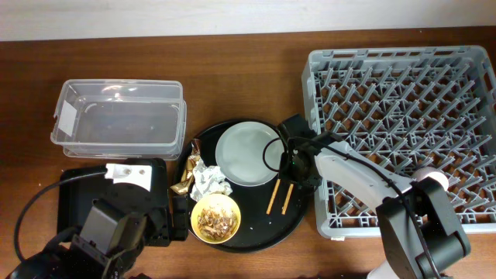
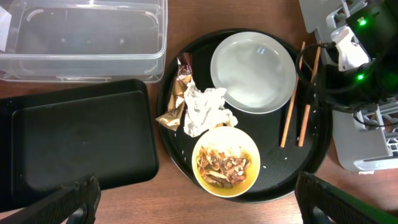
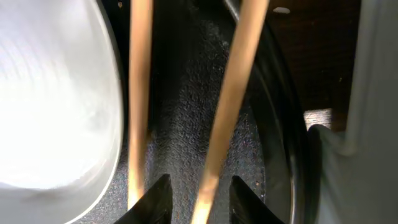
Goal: Sort waste into correct bins and load items into the dishwasher rack
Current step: 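Grasp the wooden chopsticks with the right gripper, then place the chopsticks into the dish rack with the right gripper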
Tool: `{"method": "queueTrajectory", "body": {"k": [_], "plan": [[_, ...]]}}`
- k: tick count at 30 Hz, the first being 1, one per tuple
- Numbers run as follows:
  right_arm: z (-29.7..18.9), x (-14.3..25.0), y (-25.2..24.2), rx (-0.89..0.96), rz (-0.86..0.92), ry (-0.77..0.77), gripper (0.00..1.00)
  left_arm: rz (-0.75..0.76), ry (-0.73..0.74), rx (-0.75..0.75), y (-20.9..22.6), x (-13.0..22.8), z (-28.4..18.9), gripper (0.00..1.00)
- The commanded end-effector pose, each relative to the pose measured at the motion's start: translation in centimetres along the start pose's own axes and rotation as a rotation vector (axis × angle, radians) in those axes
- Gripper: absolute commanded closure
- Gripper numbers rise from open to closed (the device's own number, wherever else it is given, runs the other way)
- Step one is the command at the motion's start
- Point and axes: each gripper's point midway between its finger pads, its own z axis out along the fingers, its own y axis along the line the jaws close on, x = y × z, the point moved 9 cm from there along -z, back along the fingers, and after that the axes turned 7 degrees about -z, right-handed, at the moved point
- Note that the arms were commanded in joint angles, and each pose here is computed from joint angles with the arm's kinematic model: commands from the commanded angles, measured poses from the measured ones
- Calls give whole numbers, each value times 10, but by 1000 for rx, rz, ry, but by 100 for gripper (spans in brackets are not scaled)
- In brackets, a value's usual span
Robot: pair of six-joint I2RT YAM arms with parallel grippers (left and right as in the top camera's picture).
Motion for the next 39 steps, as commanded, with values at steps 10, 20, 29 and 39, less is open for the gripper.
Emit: {"method": "queueTrajectory", "body": {"k": [10,20,29,39], "plan": [[-43,21,25,-38,-230,-62,53,-12,-15,1,1,-1,-3,0],[13,25,10,96,-69,43,71,-12,-15,1,1,-1,-3,0],[-5,32,6,91,-146,42,96,-12,-15,1,1,-1,-3,0],[-156,-5,-41,247,-326,-436,96,-12,-14,1,1,-1,-3,0]]}}
